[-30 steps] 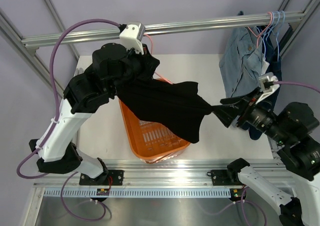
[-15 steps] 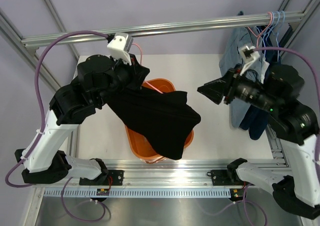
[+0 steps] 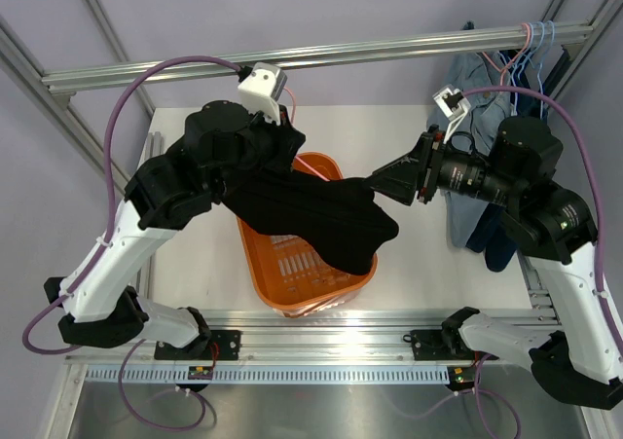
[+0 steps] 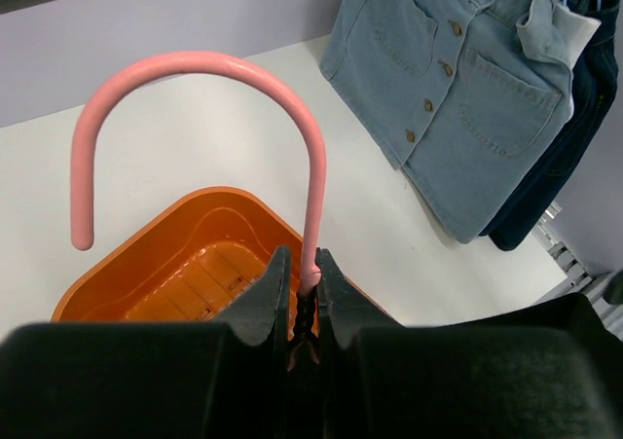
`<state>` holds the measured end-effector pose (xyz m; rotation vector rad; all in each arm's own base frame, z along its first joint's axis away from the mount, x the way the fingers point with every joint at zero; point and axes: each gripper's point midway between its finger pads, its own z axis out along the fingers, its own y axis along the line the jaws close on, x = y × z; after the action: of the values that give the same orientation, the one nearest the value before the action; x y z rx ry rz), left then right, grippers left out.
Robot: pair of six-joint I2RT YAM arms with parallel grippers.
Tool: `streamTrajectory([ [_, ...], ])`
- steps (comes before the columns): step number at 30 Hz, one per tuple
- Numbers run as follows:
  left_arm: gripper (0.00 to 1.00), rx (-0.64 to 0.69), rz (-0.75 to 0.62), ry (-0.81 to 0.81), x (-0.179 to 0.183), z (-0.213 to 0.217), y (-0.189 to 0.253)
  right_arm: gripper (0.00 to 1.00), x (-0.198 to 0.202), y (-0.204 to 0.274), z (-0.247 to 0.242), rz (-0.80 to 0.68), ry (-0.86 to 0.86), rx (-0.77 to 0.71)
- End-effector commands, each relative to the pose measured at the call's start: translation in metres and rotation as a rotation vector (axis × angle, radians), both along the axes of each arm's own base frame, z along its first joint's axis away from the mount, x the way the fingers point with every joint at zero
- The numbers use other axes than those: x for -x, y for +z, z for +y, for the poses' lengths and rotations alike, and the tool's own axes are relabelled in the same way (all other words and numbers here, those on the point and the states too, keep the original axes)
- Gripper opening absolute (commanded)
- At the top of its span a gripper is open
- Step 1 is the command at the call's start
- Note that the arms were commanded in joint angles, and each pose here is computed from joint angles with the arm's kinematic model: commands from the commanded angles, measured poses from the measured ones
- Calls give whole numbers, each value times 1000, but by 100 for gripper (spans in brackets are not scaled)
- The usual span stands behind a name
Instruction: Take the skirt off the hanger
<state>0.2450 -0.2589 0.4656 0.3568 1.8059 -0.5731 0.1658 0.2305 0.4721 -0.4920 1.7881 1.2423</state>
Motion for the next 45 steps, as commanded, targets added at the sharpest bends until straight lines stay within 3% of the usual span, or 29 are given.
streamTrajectory([
  [1, 0, 73, -80, 4, -2, 0, 34, 53, 11, 13, 7, -27, 60, -49],
  [21, 0, 87, -92, -4, 2, 3, 41, 62, 12, -12, -7, 10, -29, 34],
  [33, 0, 102, -95, -23, 3, -2, 44, 59, 5, -18, 6, 30, 6, 37],
  [37, 0, 99, -95, -25, 2, -3, 44, 51, 3, -14, 7, 14, -2, 28],
  [39, 0, 99, -93, -26, 2, -4, 43, 42, 3, -12, 7, 8, -1, 24],
  [42, 0, 97, -89, -27, 2, -6, 41, 22, 1, -11, 8, 4, -2, 21],
  [44, 0, 97, -89, -26, 1, -6, 40, 17, 0, -10, 7, -2, -10, 19],
  [45, 0, 98, -90, -27, 2, -6, 40, 3, 0, -9, 7, -7, -13, 14],
])
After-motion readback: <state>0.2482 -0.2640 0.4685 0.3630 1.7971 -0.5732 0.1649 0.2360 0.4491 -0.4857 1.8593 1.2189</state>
